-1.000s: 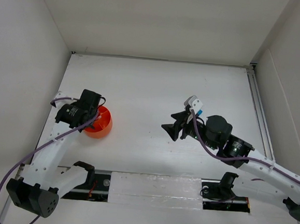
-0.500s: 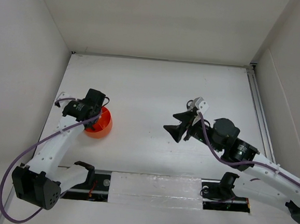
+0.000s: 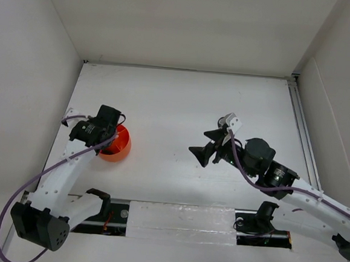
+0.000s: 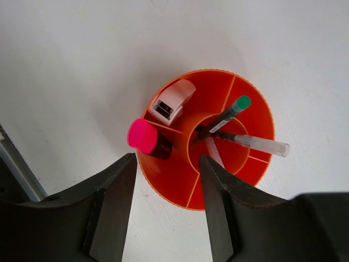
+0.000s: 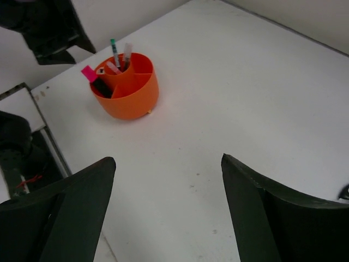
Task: Sort the stationery into containers
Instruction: Place the pen in the storage box, then pick up the pen from the center of the board.
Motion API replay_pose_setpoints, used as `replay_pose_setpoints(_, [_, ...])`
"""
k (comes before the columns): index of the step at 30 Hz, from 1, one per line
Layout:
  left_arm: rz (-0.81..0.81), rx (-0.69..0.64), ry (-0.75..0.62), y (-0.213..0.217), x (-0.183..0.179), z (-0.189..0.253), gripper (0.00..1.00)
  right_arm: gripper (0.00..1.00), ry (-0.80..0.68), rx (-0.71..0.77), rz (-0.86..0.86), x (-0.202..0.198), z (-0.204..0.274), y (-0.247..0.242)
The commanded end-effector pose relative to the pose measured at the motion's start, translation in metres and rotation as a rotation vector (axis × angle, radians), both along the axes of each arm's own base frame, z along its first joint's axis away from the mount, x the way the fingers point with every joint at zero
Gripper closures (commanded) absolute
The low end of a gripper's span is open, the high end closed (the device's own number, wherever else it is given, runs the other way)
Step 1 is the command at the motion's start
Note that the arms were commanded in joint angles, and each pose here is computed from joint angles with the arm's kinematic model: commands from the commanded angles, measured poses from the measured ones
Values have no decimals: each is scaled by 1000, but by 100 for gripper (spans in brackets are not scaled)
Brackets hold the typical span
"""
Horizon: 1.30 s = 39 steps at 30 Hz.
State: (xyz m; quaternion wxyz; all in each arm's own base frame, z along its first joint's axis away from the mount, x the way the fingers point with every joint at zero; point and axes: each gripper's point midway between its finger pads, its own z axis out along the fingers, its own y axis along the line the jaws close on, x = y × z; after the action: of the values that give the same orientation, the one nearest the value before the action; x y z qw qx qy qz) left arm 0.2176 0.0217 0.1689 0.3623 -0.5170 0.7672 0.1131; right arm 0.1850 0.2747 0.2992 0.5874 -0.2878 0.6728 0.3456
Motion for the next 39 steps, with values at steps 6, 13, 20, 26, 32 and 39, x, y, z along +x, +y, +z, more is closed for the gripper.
replay_pose_setpoints(6, [-105,-29,-272,2,-6,73,18,0,248,-105,-456,85,-62,-18])
replay_pose_setpoints(13, [-483,69,-407,-28,25,128,0,0,467,-45,-914,145,-106,-110])
replay_pose_setpoints(20, [-845,-13,-352,-90,51,82,0,6,562,18,-1244,168,-136,-185])
replay_pose_setpoints(26, [-928,-14,-461,-99,37,100,0,16,677,18,-1269,181,-178,-197])
replay_pose_setpoints(32, [-972,-25,-505,-108,30,110,0,26,775,-41,-1270,202,-206,-187])
replay_pose_setpoints(39, [-1007,-27,-531,-113,22,114,0,28,829,-61,-1263,199,-229,-171])
